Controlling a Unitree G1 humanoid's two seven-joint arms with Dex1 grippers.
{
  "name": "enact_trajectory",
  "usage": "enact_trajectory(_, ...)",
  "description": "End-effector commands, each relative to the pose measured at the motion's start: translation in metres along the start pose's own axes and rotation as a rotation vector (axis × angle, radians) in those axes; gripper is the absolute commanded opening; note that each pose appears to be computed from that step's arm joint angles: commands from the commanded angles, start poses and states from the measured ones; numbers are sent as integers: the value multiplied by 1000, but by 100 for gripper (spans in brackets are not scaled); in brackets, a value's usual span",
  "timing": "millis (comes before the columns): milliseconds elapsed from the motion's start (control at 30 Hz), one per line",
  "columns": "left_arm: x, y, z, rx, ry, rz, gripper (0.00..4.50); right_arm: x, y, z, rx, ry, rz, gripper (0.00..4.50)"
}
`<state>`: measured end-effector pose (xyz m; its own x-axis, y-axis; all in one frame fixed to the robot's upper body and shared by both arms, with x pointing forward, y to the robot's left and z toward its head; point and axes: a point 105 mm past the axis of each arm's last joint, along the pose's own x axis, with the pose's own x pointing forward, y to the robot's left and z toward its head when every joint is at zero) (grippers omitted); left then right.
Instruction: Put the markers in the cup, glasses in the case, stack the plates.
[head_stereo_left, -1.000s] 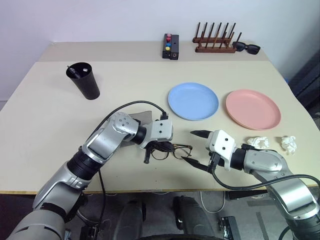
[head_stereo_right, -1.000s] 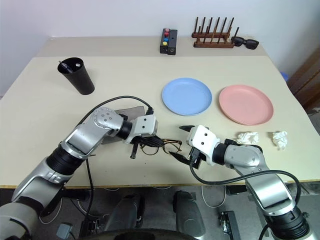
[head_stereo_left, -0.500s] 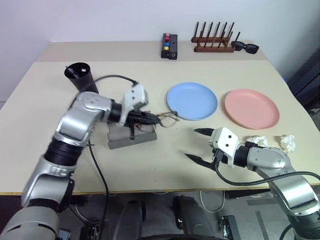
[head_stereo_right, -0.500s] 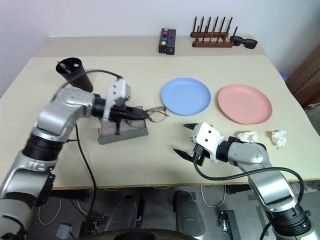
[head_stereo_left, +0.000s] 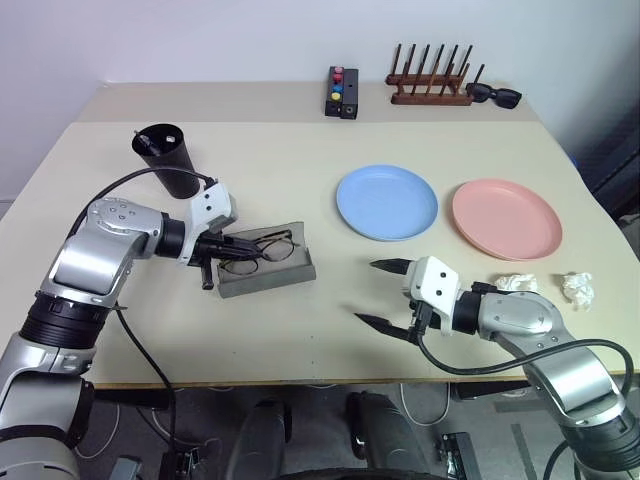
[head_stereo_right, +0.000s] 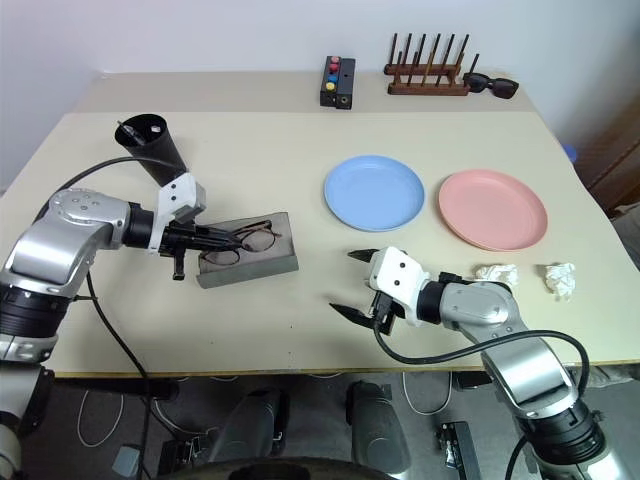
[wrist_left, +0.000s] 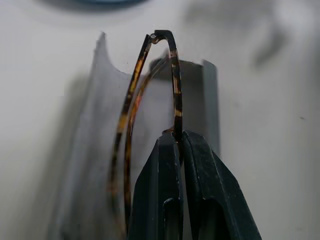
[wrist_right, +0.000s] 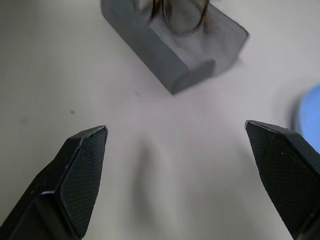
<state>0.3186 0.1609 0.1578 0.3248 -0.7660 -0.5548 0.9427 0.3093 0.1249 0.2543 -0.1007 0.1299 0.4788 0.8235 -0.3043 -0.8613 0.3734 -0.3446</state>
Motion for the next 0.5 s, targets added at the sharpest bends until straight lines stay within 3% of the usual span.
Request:
enact_trajectory(33, -5, -4, 8, 12, -33, 3, 6, 2, 2, 12, -34, -37, 4, 450)
enact_trajectory(500, 11, -11, -4, -22, -24, -13, 6, 5, 1, 13, -38, -42, 4, 450)
